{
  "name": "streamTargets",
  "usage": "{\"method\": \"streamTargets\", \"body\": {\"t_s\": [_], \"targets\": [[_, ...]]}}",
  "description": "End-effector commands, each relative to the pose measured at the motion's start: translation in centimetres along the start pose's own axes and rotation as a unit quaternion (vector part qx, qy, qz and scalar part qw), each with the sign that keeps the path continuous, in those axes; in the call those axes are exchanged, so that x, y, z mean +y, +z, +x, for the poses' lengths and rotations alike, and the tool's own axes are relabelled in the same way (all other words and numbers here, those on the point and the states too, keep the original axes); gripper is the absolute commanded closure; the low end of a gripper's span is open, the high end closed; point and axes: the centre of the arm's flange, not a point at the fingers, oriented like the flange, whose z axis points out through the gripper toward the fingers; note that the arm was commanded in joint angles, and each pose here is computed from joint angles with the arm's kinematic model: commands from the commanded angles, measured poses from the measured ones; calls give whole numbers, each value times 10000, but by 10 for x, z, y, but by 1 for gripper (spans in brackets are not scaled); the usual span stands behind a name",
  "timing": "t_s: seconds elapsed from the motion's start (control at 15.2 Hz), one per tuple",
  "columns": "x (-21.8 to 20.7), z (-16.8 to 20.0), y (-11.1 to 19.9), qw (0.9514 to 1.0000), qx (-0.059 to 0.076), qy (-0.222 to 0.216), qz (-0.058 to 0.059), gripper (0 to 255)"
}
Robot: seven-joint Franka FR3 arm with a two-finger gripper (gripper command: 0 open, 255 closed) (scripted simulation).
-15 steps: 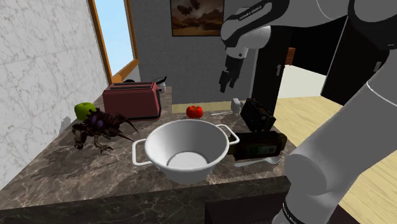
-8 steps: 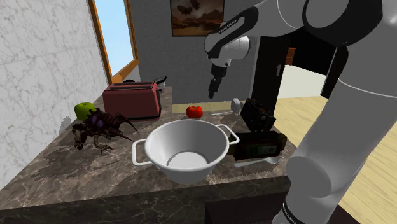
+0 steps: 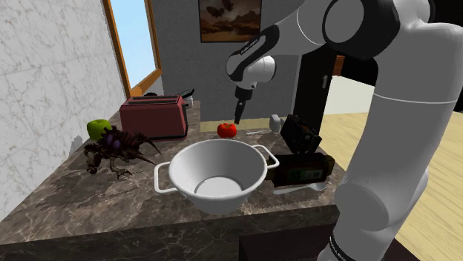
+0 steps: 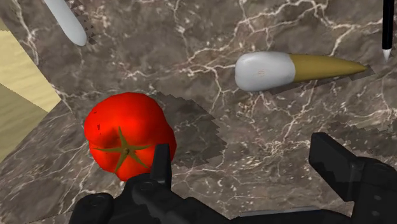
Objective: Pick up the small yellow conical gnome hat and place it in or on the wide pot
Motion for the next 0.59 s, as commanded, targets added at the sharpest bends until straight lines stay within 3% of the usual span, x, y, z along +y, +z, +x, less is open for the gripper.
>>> {"method": "streamTargets", "body": {"t_s": [0.0, 0.53], "targets": [[0, -1, 10, 10000, 1, -8, -2, 0], [0, -1, 19, 10000, 1, -8, -2, 0]]}}
